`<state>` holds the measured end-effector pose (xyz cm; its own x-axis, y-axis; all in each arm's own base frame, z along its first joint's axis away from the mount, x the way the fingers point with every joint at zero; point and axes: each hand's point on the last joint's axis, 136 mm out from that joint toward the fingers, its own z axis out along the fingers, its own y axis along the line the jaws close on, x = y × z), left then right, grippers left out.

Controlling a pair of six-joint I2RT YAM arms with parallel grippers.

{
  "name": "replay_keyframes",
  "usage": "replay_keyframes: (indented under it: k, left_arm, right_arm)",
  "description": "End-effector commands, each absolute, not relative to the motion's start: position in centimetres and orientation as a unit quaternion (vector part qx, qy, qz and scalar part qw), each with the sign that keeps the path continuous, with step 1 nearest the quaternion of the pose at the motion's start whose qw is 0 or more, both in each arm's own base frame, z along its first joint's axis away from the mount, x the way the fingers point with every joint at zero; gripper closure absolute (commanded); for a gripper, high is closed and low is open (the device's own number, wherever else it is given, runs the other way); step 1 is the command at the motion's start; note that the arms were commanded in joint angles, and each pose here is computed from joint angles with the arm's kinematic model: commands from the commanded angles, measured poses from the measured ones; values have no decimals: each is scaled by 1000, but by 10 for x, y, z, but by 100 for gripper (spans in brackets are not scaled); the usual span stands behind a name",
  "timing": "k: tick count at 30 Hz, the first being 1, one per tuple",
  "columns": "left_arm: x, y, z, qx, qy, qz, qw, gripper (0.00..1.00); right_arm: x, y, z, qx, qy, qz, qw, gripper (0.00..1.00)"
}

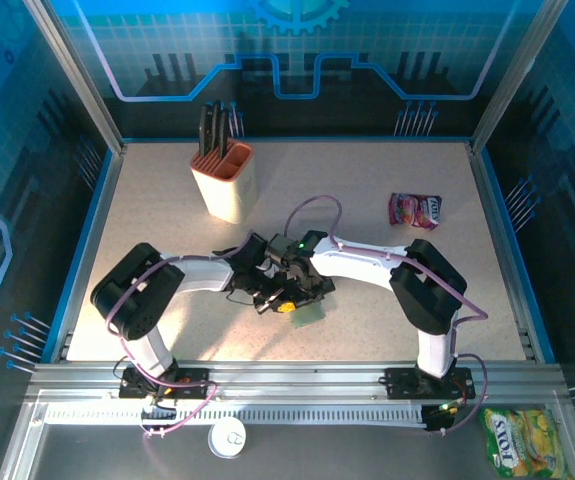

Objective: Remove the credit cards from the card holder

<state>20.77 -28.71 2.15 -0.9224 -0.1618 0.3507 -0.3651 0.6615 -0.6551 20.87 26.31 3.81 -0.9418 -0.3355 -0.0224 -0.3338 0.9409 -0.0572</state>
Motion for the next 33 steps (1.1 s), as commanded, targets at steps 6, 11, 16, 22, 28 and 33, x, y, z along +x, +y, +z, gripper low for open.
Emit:
replay_keyframes:
  k: [6, 11, 16, 22, 28, 33]
  left_arm:
    - [155, -230, -61, 235, -922, 218, 216, 100]
    - [149, -225, -68, 248, -918, 212, 227, 100]
    - [146, -226, -73, 250, -915, 209, 237, 100]
    - [143, -224, -77, 256, -913, 204, 243, 100]
    - [141, -224, -80, 259, -911, 202, 250, 100]
    - [141, -225, -79, 258, -910, 207, 250, 100]
  right_arm:
    - [211, 217, 35, -208, 965, -159, 19, 100]
    - [215, 195, 42, -211, 955, -207, 33, 100]
    - [218, 185, 53, -205, 953, -217, 53, 100]
    - [222, 178, 56, -204, 948, -236, 64, 100]
    - [227, 173, 67, -195, 946, -244, 88, 100]
    - [227, 177, 71, -173, 961, -190, 99, 100]
